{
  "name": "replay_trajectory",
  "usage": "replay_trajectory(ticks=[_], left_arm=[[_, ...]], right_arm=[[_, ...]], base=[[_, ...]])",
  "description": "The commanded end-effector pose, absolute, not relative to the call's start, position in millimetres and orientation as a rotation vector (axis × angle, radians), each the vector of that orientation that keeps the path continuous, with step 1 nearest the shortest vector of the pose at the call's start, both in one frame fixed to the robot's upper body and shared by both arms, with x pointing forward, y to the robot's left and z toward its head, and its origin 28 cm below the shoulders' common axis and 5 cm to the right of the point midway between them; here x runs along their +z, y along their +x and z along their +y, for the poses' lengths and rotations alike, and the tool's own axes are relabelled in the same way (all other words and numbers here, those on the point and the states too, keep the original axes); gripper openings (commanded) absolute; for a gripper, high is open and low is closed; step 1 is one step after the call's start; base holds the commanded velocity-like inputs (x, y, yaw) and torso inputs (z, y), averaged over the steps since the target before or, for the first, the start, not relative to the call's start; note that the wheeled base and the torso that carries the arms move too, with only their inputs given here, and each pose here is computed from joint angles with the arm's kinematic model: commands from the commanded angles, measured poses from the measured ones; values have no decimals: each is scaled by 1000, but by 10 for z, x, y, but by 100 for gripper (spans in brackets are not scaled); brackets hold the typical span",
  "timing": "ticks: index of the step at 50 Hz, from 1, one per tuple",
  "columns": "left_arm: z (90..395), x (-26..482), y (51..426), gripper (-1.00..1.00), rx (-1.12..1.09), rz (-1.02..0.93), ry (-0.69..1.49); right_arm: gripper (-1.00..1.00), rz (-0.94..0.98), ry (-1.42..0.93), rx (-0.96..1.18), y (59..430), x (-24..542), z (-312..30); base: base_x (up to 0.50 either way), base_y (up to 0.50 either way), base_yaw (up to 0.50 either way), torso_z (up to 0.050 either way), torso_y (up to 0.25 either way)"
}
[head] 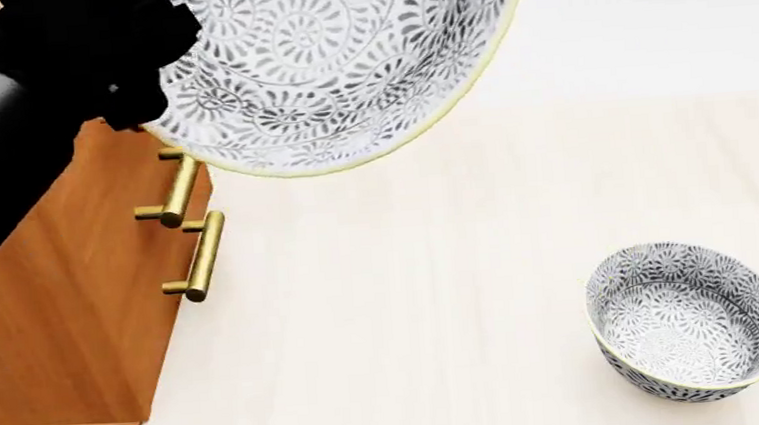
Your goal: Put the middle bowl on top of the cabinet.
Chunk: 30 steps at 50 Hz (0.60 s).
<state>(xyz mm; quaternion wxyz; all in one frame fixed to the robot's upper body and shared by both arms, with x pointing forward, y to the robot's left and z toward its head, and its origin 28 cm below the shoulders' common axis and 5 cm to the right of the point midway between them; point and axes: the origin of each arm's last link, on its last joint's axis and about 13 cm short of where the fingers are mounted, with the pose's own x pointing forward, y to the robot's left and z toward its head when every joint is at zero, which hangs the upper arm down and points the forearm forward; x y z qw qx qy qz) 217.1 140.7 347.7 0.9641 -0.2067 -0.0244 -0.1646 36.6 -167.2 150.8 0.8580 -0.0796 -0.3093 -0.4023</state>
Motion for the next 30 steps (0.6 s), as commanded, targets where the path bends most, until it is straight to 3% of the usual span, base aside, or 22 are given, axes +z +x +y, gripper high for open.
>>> replay_trajectory(ticks=[1,17,30], left_arm=[[1441,3783,2394,-100,-180,25,-421],[1483,4226,2767,-100,82,125,-445],[1800,4418,3171,-100,394,183,-573]], right_arm=[[100,-651,-171,-843,364,1517,-1674],[100,-656,-165,-850,348,1523,-1713],[100,-657,-166,-849,357,1560,-1676]], base=[[0,0,0,0,0],[0,0,0,0,0],[0,0,0,0,0]])
